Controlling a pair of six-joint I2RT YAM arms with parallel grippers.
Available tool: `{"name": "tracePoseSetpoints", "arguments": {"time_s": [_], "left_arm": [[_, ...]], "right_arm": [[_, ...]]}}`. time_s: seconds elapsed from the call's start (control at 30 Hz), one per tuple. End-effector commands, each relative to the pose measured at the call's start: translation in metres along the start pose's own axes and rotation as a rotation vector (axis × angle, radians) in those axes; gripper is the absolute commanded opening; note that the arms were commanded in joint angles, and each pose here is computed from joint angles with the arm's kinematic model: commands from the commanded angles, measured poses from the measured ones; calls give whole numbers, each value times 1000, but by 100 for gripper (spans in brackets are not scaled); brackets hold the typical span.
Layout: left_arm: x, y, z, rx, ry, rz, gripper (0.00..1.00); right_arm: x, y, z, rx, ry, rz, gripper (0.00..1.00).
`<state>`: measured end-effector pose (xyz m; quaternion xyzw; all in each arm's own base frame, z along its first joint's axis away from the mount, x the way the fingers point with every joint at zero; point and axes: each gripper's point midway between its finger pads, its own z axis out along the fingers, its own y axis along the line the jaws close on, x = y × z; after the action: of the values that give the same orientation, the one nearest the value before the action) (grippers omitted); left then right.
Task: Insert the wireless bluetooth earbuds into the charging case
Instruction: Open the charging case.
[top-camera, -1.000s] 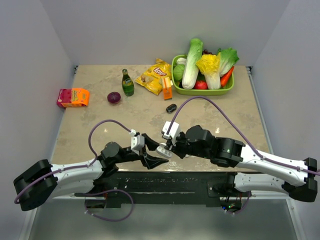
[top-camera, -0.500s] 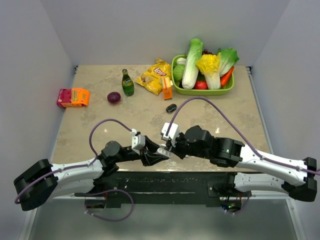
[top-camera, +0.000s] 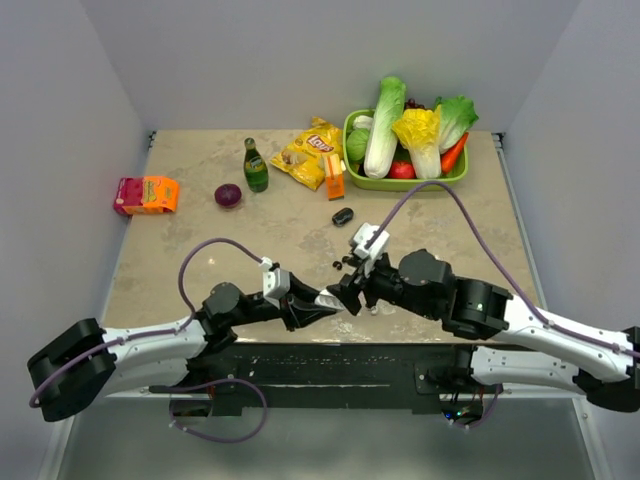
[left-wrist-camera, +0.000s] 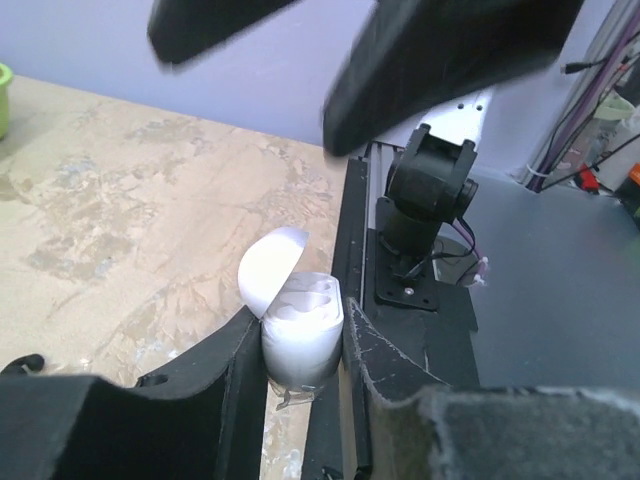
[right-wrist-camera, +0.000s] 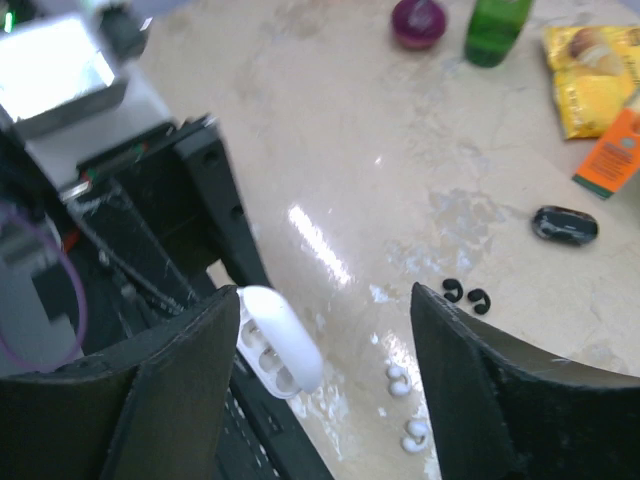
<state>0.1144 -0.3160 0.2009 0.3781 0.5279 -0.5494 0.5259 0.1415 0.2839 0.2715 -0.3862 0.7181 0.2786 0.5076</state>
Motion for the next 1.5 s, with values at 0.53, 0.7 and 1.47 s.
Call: {"name": "tracePoseSetpoints", "arguments": {"time_s": [0.53,0.7,1.47], "left_arm": [[-20,7,-38,-132,-192,34,0],[-17,5,-34,-112,-164,34,0],[-31,-7,-12,-13,-129,34,0]], "right_arm": [[-10,-14,-8,-112,-150,228,86],[-19,1,-9,-203,-175,188,91],[11,16,20,-222,10,67,71]]}}
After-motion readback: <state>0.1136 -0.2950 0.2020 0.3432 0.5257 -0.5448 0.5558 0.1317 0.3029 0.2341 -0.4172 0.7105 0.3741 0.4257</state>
